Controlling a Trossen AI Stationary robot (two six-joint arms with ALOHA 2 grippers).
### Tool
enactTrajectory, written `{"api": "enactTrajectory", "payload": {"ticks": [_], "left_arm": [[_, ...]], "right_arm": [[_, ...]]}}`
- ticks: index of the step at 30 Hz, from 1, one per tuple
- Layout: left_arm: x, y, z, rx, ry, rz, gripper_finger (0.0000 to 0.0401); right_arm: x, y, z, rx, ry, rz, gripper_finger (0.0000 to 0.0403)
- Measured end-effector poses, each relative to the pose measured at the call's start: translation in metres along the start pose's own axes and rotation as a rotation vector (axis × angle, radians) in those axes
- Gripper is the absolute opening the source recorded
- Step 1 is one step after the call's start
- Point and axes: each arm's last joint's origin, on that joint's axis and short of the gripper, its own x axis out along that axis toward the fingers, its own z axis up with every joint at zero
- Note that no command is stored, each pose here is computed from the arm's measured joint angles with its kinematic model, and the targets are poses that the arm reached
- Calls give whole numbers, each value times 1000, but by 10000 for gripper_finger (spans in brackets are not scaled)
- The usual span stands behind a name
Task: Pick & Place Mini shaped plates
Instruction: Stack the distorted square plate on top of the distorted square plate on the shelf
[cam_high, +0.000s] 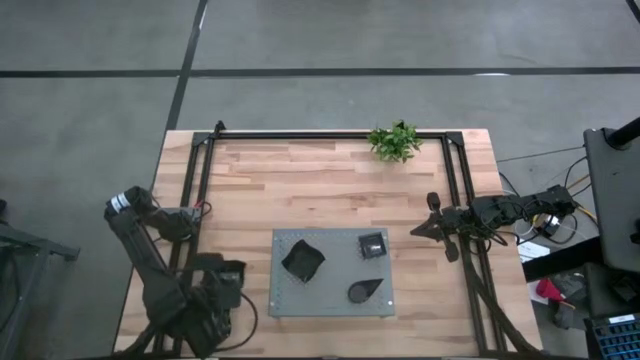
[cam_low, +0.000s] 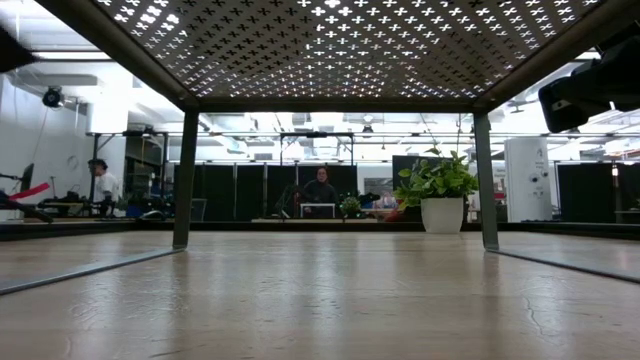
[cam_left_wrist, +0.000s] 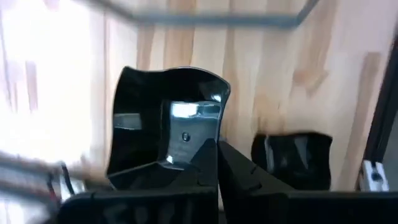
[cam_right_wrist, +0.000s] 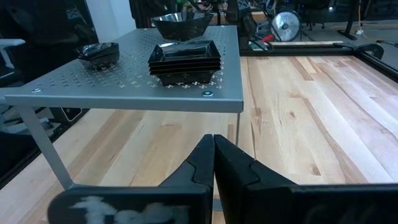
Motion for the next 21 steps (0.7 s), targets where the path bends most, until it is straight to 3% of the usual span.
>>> {"api": "enactTrajectory", "payload": {"ticks": [3,11,21], "left_arm": [[-6,4,7,126,-99,39,0],[-26,15,24,206,-289,117,0],[-39,21,39,319,-576,373,0]], "right_arm": [[0,0,0,0,0,0,8],[0,0,0,0,0,0,8],[0,0,0,0,0,0,8]]}}
